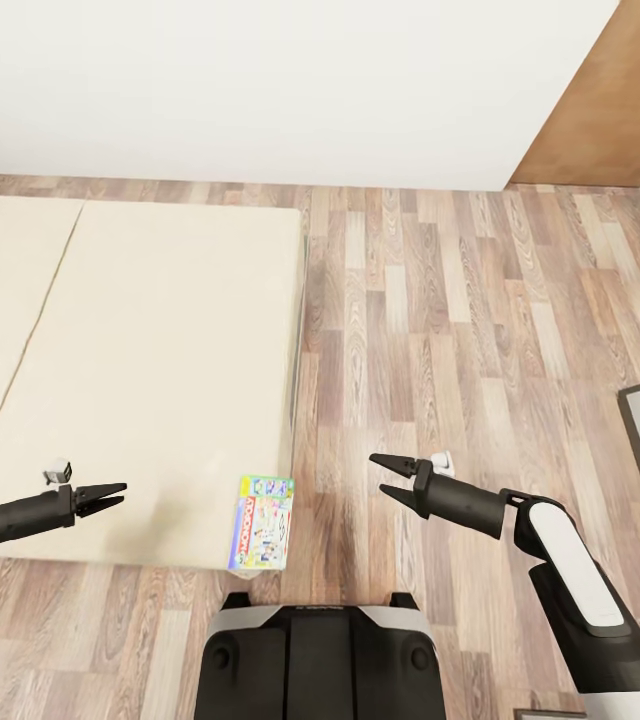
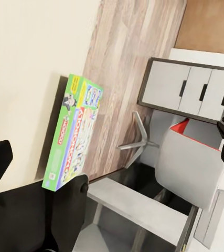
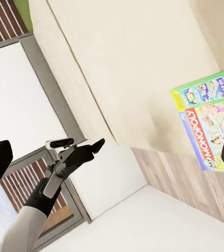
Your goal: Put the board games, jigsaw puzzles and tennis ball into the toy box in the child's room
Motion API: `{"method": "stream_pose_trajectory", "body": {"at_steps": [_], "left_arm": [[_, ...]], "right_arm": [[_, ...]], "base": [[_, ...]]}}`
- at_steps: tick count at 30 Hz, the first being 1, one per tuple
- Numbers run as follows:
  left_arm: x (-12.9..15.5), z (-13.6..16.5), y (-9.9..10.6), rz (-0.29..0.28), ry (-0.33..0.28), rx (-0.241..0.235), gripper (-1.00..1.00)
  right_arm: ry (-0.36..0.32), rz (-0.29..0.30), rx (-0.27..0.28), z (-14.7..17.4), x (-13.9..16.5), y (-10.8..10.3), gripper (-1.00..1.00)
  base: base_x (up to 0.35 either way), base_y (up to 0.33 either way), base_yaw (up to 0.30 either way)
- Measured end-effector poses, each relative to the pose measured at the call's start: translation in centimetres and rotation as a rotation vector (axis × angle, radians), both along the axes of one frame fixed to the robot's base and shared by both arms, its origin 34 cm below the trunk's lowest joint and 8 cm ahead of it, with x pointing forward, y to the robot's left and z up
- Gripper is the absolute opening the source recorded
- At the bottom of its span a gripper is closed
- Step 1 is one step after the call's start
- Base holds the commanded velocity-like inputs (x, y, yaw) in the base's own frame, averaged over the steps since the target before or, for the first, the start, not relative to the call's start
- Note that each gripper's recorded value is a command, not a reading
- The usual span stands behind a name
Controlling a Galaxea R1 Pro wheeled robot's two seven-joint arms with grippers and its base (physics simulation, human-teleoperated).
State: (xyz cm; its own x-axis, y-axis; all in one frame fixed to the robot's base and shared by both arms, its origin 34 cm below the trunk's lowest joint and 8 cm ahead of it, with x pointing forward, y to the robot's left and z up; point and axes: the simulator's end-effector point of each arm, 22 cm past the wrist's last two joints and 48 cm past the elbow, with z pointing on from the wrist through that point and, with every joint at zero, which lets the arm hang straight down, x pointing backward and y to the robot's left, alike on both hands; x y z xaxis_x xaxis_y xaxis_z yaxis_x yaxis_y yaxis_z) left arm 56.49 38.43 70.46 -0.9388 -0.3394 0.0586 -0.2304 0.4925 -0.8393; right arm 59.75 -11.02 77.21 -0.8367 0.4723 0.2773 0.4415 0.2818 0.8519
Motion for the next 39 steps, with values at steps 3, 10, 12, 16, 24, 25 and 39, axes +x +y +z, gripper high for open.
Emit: {"method": "stream_pose_trajectory", "body": {"at_steps": [3, 10, 12, 16, 24, 25, 39], "left_arm": [[0.1, 0.2, 0.0, 0.000, -0.005, 0.000, 1.00], [0.4, 0.7, 0.0, 0.000, -0.017, 0.000, 1.00], [0.5, 0.9, 0.0, -0.001, -0.020, 0.000, 1.00], [0.7, 1.2, 0.0, -0.001, -0.026, 0.000, 1.00], [1.0, 1.8, 0.0, -0.001, -0.038, 0.001, 1.00], [1.0, 1.9, 0.0, -0.001, -0.040, 0.000, 1.00], [1.6, 2.9, -0.1, -0.001, -0.061, -0.001, 1.00]], "right_arm": [[-0.005, 0.000, 0.000, 0.2, 0.1, 0.0, 1.00], [-0.016, -0.001, -0.001, 0.8, 0.4, -0.1, 1.00], [-0.019, 0.000, -0.001, 0.9, 0.4, -0.1, 1.00], [-0.026, 0.000, -0.001, 1.3, 0.6, 0.0, 1.00], [-0.039, 0.000, -0.001, 1.9, 0.9, -0.1, 1.00], [-0.041, 0.000, -0.001, 2.0, 0.9, -0.1, 1.00], [-0.064, -0.001, -0.002, 3.2, 1.4, -0.1, 1.00]], "base": [[0.000, 0.000, 0.009], [0.000, 0.000, 0.053], [0.000, 0.000, 0.066], [0.000, 0.000, 0.069], [0.000, 0.000, 0.071], [0.000, 0.000, 0.071], [0.000, 0.000, 0.072]]}}
